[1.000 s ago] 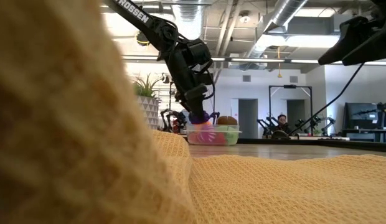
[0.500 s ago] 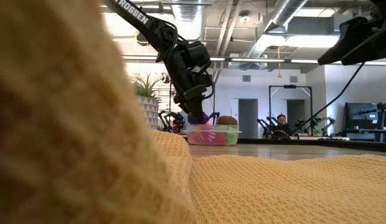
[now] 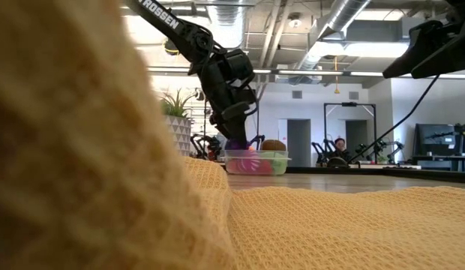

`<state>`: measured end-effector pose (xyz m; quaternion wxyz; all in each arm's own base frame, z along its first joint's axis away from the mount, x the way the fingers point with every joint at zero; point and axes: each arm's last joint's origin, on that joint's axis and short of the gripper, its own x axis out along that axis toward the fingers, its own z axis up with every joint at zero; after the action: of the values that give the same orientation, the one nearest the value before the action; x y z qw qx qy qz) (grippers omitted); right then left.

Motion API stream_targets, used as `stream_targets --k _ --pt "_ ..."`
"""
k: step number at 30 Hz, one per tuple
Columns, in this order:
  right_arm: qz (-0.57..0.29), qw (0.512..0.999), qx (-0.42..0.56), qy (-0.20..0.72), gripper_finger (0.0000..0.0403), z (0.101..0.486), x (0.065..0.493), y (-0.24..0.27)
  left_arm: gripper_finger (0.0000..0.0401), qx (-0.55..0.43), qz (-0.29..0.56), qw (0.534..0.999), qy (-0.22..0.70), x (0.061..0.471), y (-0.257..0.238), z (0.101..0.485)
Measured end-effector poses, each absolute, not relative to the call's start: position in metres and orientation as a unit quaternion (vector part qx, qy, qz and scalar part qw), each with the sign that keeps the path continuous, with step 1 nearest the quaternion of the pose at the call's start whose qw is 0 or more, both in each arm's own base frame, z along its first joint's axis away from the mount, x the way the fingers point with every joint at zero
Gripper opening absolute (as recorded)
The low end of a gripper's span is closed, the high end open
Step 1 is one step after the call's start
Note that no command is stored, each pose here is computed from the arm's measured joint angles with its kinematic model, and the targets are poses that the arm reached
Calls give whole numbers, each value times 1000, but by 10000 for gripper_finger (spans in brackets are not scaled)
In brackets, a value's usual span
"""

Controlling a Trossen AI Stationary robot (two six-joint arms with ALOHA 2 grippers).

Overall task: Pick and placing Produce into tupperware
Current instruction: Put the peach into the transparent bin

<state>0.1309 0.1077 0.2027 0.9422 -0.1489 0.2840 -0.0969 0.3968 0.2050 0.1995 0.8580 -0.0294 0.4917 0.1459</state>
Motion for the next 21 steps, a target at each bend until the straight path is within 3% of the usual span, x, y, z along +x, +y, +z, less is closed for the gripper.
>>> stream_targets --k 13,21 --pt "-97 942 -149 284 391 203 131 108 311 -15 147 871 469 405 205 233" --pt "-97 942 -149 284 391 203 131 108 311 -8 100 846 524 407 168 260"
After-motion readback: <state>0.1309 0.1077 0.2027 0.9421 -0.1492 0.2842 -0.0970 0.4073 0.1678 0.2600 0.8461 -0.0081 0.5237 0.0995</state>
